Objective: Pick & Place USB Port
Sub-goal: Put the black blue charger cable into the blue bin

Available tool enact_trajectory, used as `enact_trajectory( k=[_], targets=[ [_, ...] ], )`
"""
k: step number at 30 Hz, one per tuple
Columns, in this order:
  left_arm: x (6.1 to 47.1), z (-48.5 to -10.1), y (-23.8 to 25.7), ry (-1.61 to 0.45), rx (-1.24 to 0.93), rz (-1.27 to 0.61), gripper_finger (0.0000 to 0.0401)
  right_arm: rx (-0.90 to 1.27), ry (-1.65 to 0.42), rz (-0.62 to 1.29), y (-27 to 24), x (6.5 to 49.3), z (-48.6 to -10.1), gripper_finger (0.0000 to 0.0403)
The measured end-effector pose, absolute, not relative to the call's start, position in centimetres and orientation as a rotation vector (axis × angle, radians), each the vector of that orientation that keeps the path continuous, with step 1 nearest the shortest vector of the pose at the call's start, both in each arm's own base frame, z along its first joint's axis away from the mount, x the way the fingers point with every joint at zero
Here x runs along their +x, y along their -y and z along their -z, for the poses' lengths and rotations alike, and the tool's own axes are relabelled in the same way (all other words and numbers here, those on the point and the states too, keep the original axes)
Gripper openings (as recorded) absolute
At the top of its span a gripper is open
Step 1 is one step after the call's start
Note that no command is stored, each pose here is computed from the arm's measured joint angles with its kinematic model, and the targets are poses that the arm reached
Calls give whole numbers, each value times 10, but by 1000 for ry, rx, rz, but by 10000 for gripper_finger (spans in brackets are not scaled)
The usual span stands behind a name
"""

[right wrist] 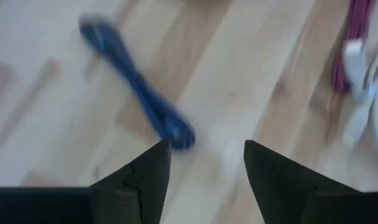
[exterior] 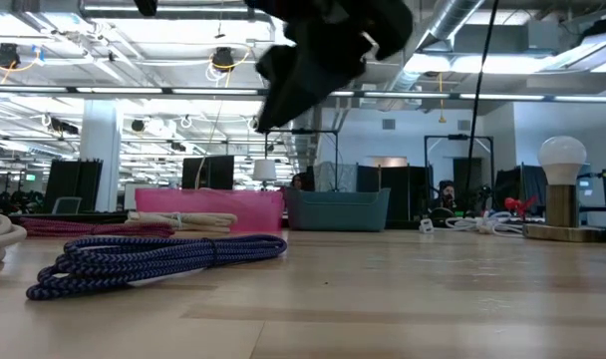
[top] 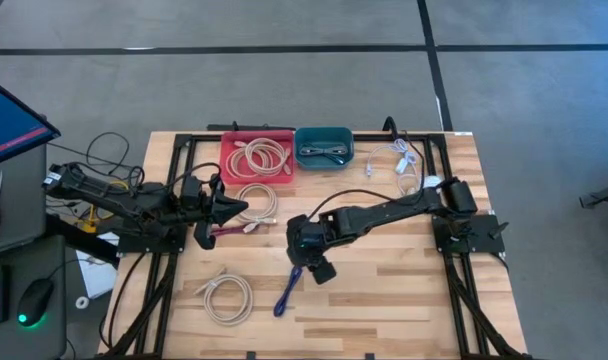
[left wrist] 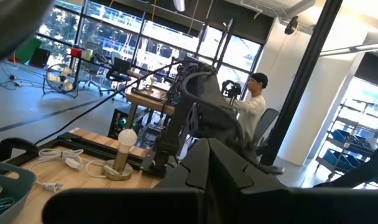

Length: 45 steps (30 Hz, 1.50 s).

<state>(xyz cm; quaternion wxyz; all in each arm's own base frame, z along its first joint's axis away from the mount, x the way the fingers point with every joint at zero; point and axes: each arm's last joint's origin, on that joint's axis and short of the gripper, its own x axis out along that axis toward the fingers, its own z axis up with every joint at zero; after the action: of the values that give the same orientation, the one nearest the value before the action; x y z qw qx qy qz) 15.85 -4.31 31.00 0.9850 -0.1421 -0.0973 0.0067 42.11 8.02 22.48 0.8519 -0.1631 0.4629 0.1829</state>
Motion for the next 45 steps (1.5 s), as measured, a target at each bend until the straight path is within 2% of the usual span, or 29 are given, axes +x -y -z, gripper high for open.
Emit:
enact_trajectory(
  k=[10,22,37,45],
  targets=[
    [159,-310,43,195,-286,-13,11,-287,-997,-383,-88,428,-208,185],
    [159,-310,43,195,-286,-13,11,-238,-1112,-395,-94,437,-156,176],
    [159,-310,43,195,-286,-13,11,-198,-1066,-425,-95,441,-154,129],
    [159,-310,43,195,-286,-13,11,-186,-1068,-421,-94,441,-154,138]
  ],
)
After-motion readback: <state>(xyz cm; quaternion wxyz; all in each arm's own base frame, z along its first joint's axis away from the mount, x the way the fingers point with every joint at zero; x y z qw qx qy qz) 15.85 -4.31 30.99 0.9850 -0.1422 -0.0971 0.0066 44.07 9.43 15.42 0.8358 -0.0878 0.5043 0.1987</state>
